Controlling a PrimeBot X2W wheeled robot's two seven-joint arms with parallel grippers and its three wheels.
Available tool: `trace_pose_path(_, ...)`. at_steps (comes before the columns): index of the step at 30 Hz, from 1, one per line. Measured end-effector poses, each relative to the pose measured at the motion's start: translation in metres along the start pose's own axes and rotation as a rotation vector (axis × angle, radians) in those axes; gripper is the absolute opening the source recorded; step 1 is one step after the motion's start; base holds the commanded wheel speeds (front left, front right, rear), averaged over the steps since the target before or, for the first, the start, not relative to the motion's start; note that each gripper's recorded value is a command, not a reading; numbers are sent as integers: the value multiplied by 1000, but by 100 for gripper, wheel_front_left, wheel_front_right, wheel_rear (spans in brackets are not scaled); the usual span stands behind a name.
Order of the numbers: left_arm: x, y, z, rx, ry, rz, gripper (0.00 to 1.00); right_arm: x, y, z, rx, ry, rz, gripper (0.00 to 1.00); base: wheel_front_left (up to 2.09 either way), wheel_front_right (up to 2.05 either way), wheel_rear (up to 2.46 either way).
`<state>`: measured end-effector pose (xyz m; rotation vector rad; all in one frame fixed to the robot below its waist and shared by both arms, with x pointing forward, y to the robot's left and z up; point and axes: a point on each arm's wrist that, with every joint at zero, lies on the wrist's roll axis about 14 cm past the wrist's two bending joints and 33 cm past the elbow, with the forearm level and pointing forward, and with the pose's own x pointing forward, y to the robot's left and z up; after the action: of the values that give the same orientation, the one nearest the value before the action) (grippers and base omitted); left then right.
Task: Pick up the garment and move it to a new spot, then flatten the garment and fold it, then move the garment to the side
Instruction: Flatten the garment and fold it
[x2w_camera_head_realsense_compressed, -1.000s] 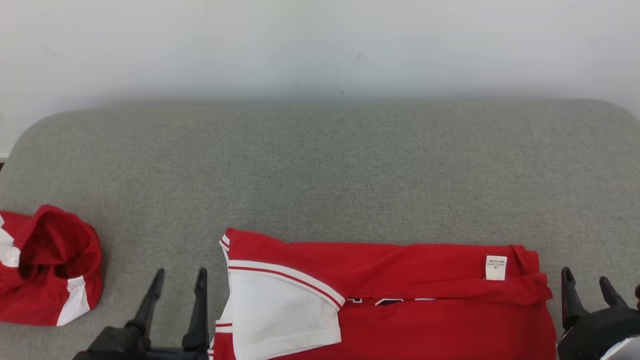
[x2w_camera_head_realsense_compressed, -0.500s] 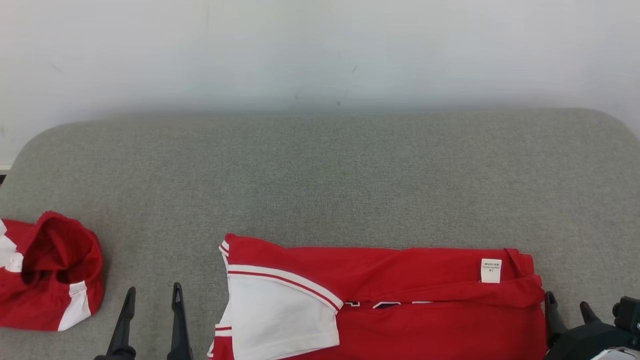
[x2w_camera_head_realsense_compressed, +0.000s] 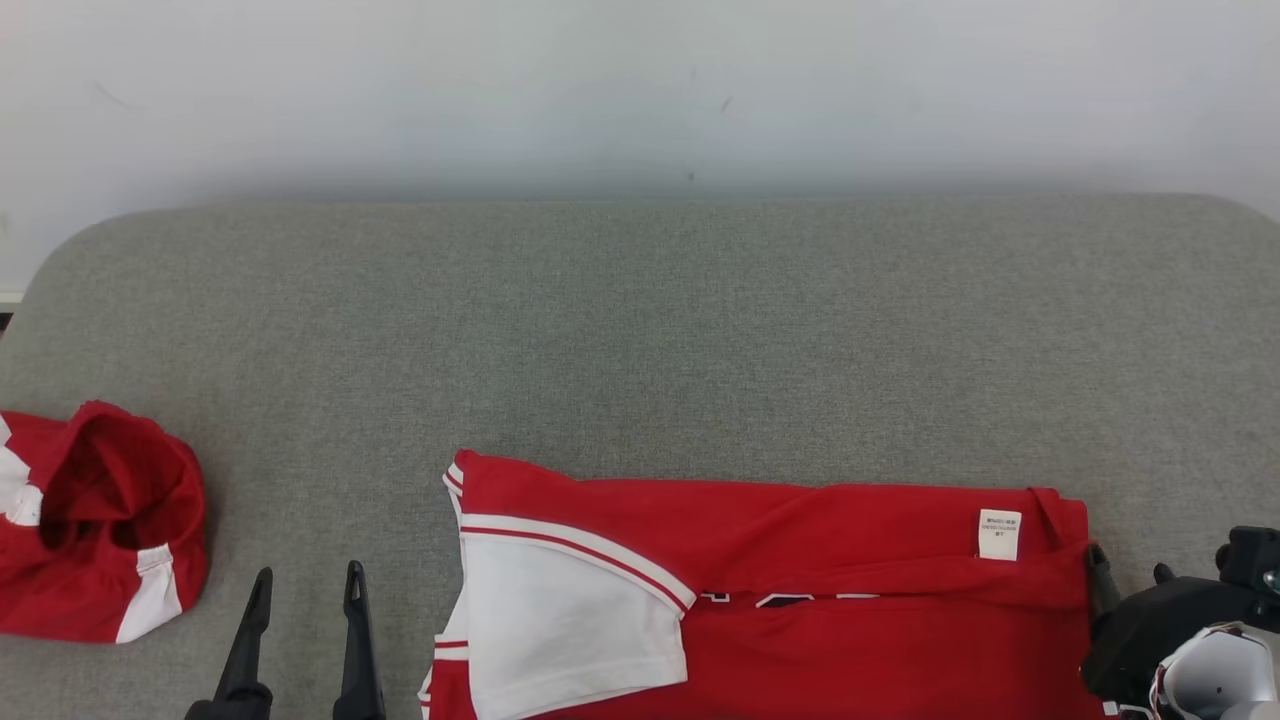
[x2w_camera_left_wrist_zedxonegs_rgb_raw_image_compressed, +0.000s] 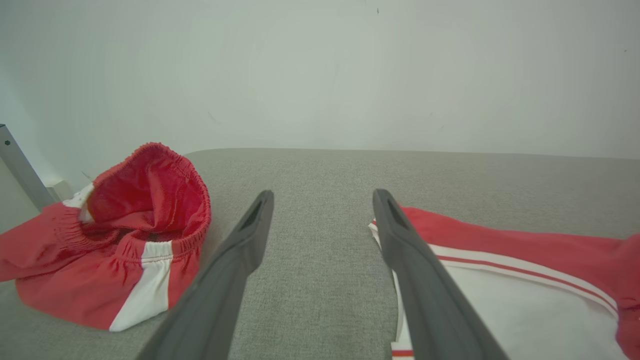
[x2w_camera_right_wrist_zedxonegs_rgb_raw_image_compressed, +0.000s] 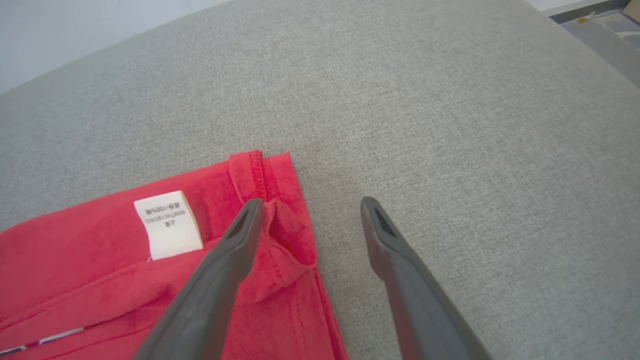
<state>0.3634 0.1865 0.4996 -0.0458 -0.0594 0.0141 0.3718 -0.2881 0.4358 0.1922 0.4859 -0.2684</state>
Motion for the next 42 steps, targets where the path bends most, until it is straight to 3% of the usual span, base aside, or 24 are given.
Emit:
trace_pose_path(8, 2, 1, -9, -8, 25, 5, 100, 10, 5, -28, -53, 189, -11, 100, 0, 0, 0)
trace_pose_path(21, 3, 3, -17, -13, 49, 11, 100, 20, 25, -54, -42, 340, 44, 100, 0, 0, 0)
trace_pose_path(22, 3, 3, -17, -14, 47, 9, 100, 20, 27, -55, -42, 351, 50, 89, 0, 0, 0)
trace_pose_path(24, 4, 3, -16, -12, 44, 9, 100, 21, 32, -55, -35, 359, 66, 7, 0, 0, 0)
trace_pose_path(25, 4, 4, -16, -11, 44, 13, 100, 22, 34, -55, -37, 357, 72, 0, 0, 0, 0)
trace_pose_path(33, 2, 7, -21, -18, 60, 20, 100, 23, 23, -33, 11, 252, 40, 0, 0, 0, 0)
trace_pose_path(42, 9, -6, -23, -99, 61, -20, 100, 4, -49, 14, 73, 67, -163, 0, 0, 0, 0)
